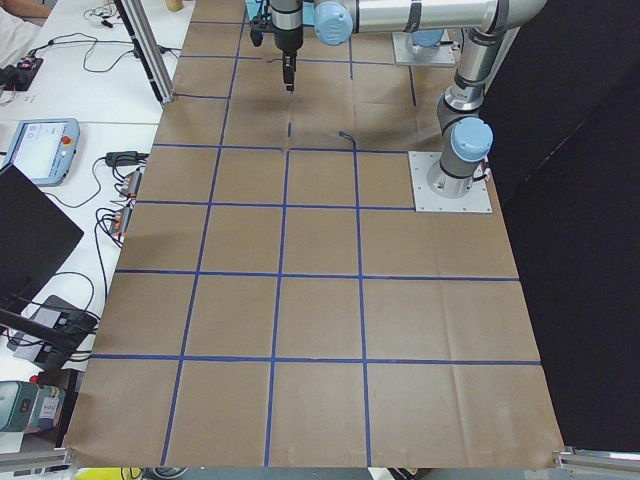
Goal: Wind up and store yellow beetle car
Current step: 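Close the right gripper on the yellow car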
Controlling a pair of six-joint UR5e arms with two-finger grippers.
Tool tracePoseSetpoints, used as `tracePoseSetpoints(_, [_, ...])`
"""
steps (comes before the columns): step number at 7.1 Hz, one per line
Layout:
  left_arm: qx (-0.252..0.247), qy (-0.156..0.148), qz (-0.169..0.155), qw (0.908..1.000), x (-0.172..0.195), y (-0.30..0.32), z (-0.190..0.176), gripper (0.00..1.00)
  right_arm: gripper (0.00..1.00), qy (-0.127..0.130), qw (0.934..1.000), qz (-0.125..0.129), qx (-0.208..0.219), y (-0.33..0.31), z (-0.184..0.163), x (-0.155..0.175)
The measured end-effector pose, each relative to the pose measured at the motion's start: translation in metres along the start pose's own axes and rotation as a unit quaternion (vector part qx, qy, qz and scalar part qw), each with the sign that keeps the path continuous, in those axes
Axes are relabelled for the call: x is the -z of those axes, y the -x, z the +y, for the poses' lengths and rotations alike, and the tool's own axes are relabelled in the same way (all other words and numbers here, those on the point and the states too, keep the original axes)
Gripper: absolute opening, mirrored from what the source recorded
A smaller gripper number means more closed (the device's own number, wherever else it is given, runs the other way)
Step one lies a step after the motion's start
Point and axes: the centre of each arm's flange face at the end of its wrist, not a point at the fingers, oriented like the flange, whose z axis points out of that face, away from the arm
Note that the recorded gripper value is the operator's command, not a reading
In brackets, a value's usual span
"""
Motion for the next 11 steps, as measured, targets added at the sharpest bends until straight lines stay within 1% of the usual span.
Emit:
tracePoseSetpoints(1, [0.004,-0.001,-0.001,1.0,0.001,-0.001,0.001,0.83,0.95,-0.001,1.0,-0.001,0.004,-0.003,0.004,-0.013])
tracePoseSetpoints(2, [0.009,-0.002,0.0,1.0,0.003,-0.001,0.001,0.84,0.85,-0.004,0.9999,-0.002,0.01,-0.006,0.009,-0.025])
tracePoseSetpoints(3, [0.013,-0.004,0.002,0.9999,0.005,-0.002,0.001,0.84,0.82,-0.006,0.9999,-0.004,0.013,-0.007,0.012,-0.032])
tracePoseSetpoints(4, [0.016,-0.006,0.004,0.9999,0.007,-0.003,0.002,0.85,0.65,-0.007,0.9999,-0.002,0.015,-0.008,0.012,-0.036])
tracePoseSetpoints(5, [0.017,-0.008,0.005,0.9998,0.009,-0.003,0.002,0.85,0.37,-0.006,0.9999,0.001,0.015,-0.01,0.012,-0.041])
tracePoseSetpoints(6, [0.017,-0.01,0.005,0.9998,0.011,-0.003,0.003,0.85,0.14,-0.005,0.9998,0.006,0.017,-0.012,0.013,-0.044])
tracePoseSetpoints(7, [0.018,-0.011,0.005,0.9998,0.012,-0.004,0.004,0.85,0.12,-0.001,0.9997,0.015,0.019,-0.014,0.013,-0.043])
tracePoseSetpoints(8, [0.018,-0.011,0.005,0.9998,0.012,-0.004,0.004,0.85,0.12,0.003,0.9996,0.023,0.018,-0.016,0.013,-0.039])
tracePoseSetpoints(10, [0.017,-0.012,0.004,0.9998,0.013,-0.004,0.004,0.86,0.11,-0.001,0.9992,0.039,0.002,-0.018,0.009,-0.026])
tracePoseSetpoints(11, [0.017,-0.013,0.003,0.9998,0.014,-0.004,0.004,0.86,0.11,-0.004,0.9987,0.05,-0.009,-0.017,0.008,-0.013])
